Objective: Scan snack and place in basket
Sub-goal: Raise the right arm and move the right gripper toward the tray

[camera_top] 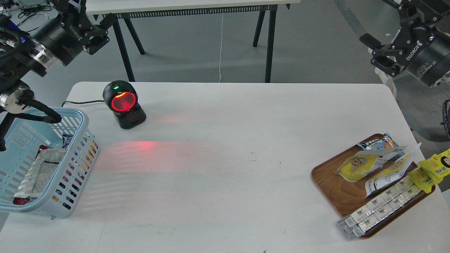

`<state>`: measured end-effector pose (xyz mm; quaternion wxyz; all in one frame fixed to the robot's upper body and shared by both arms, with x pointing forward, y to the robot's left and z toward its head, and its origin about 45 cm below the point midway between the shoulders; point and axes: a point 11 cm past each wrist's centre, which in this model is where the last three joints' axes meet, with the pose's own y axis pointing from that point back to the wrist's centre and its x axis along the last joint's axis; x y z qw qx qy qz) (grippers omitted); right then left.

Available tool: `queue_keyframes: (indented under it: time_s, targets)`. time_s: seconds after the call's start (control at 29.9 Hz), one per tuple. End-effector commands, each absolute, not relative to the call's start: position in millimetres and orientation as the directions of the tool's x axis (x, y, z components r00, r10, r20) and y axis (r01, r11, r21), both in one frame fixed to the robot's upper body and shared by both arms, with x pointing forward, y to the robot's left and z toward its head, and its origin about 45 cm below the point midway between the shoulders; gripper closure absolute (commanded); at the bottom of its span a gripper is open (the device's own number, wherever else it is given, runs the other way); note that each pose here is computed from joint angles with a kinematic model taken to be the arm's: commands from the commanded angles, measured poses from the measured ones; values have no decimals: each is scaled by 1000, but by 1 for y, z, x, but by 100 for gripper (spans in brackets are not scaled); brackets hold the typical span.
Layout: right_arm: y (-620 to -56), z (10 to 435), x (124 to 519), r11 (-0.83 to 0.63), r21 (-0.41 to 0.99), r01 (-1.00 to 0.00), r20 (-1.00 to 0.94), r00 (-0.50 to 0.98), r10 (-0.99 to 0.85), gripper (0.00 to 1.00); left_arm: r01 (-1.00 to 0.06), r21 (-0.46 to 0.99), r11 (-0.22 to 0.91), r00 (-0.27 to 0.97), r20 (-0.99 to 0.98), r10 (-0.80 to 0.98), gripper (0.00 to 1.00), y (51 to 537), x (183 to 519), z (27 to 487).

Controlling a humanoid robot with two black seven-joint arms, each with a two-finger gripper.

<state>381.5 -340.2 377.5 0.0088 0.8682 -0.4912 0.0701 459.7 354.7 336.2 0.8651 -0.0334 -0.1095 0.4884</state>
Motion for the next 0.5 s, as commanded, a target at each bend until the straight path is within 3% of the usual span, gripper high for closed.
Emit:
queue_keyframes:
  time_s: [0.0,0.47]
  targets:
    - [-339,378,382,-516,-57,-855,126,507,-853,1,-846,-205,492,485,86,870,0,357,461,339]
    - [-343,376,384,-502,-59,-863,83,497,-864,1,-841,-234,487,491,45,870,0,351,463,344]
